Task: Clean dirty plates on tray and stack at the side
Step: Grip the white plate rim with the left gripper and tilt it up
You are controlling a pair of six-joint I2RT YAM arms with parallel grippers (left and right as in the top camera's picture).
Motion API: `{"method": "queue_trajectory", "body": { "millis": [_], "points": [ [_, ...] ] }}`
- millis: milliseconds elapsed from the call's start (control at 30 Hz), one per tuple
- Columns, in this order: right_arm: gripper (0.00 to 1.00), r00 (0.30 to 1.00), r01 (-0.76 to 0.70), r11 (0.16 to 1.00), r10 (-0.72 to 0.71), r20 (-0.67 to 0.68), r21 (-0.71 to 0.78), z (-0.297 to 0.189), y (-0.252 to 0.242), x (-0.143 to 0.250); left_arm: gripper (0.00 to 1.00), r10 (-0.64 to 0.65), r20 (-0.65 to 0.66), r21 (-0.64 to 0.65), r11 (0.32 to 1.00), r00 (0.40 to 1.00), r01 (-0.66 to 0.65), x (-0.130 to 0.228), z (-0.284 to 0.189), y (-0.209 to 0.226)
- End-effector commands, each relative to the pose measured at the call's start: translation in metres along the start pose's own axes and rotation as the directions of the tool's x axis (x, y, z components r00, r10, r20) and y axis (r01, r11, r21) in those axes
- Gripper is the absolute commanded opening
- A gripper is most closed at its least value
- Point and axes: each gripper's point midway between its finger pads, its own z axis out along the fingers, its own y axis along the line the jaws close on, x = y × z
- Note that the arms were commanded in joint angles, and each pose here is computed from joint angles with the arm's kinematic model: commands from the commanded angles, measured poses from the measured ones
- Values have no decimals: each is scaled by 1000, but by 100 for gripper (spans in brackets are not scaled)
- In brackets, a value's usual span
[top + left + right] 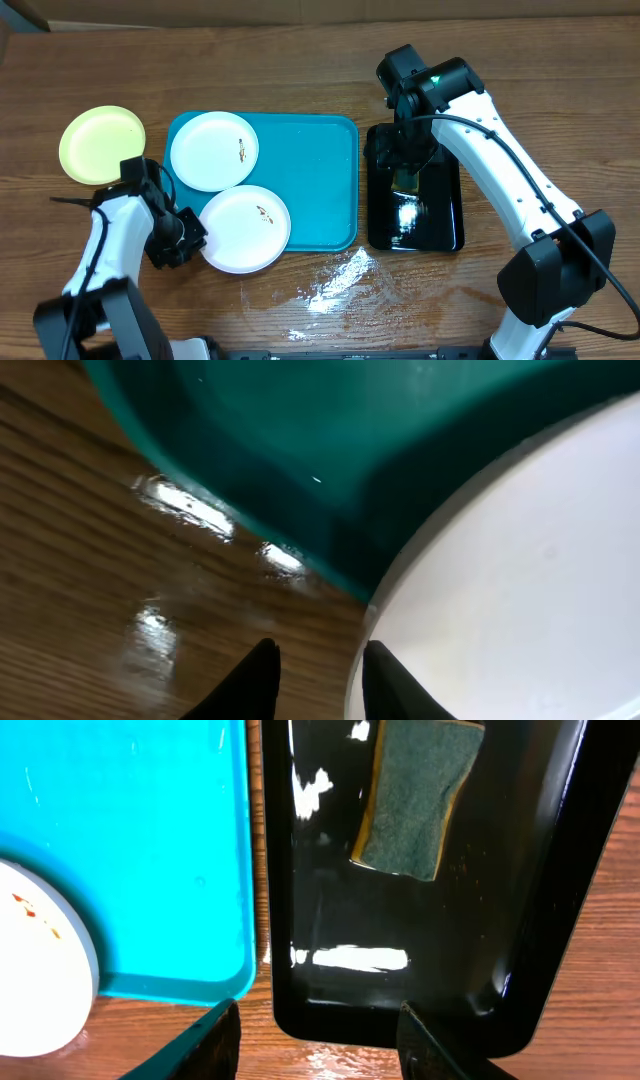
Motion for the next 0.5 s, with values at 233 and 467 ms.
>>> {"method": "queue_trajectory", "body": {
  "millis": [233, 467],
  "points": [
    [47, 998, -38, 999, 38, 56, -12, -12, 0, -8, 6, 53, -53, 61, 997, 997, -50, 6, 11, -15],
    [50, 993, -92, 994, 88, 83, 51, -13, -19, -14, 7, 152, -33, 185, 972, 988, -144, 5, 3, -50]
  ]
}}
